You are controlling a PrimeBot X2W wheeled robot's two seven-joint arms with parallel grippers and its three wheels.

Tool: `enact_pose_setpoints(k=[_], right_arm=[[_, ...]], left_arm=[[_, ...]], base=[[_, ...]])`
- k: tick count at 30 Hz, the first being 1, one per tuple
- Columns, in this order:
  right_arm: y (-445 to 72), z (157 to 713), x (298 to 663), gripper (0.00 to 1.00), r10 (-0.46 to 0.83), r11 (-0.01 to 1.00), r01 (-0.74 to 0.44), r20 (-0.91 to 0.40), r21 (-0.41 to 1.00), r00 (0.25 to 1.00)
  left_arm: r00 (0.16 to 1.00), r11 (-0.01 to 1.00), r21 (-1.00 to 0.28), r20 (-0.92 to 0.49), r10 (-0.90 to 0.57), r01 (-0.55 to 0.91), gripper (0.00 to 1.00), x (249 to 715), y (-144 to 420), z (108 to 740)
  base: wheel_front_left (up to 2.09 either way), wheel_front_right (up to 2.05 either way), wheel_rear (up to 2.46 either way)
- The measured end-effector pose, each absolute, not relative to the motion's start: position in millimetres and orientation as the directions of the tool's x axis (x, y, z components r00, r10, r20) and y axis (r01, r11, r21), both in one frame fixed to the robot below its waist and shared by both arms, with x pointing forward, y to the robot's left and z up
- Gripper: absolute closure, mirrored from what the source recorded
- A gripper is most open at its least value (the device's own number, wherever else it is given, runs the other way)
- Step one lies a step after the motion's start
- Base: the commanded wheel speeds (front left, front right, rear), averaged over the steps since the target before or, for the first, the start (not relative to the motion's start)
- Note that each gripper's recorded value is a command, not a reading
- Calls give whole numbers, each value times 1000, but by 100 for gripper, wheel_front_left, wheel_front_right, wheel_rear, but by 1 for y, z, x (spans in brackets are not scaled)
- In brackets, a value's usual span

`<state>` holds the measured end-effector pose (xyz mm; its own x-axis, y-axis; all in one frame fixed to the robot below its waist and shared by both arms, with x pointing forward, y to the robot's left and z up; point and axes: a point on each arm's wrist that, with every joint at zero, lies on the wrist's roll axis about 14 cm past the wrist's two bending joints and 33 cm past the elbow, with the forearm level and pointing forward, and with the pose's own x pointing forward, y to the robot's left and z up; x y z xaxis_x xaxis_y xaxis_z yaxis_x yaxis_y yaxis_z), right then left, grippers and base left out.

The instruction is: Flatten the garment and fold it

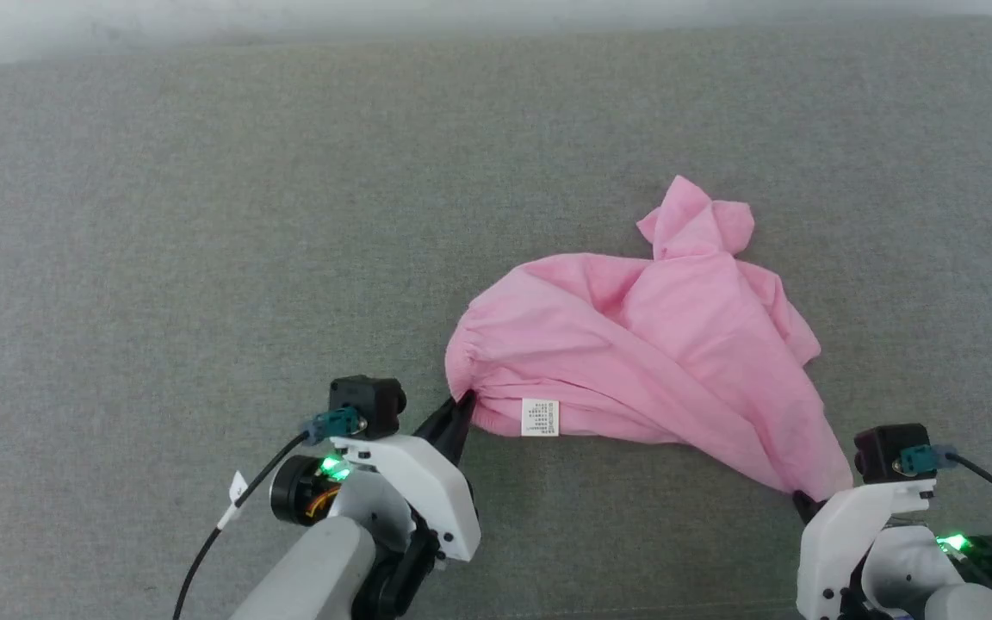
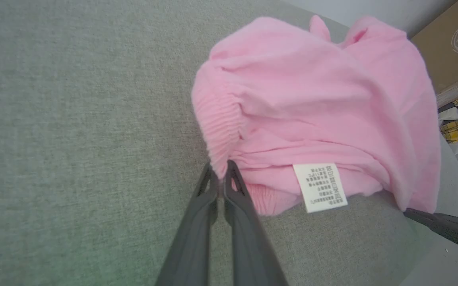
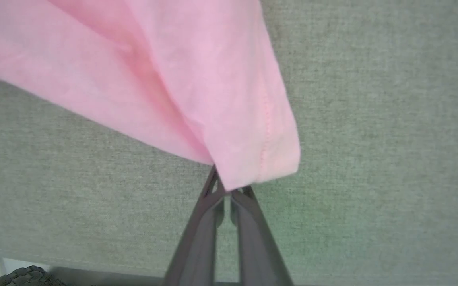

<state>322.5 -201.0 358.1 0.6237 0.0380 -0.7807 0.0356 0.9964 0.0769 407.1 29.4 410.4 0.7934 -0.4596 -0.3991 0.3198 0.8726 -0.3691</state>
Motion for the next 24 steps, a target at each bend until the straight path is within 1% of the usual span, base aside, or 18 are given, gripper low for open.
enact_pose_setpoints(k=[6, 9, 12, 18, 21, 24], right_arm=[[-214, 386, 333, 100, -8, 996, 69, -693, 61, 721], [-222, 410, 343, 100, -40, 997, 76, -631, 30, 775], [-226, 443, 361, 100, -55, 998, 65, -550, -1, 833], [-223, 512, 415, 100, -15, 994, -34, -426, -106, 905], [-218, 544, 450, 100, 19, 985, -84, -380, -154, 925], [-211, 564, 485, 100, 59, 977, -128, -363, -171, 930]], left_arm=[[818, 865, -358, -333, -469, 351, 100, 408, 29, 431], [822, 842, -368, -269, -501, 393, 100, 410, 26, 452], [816, 807, -381, -191, -546, 451, 100, 416, 21, 481], [796, 767, -329, -69, -602, 551, 100, 455, 28, 550], [791, 748, -334, -14, -612, 573, 100, 483, 31, 586], [796, 761, -283, 17, -605, 584, 100, 515, 38, 613]], base=[[0, 0, 0], [0, 0, 0], [0, 0, 0], [0, 0, 0], [0, 0, 0], [0, 0, 0]])
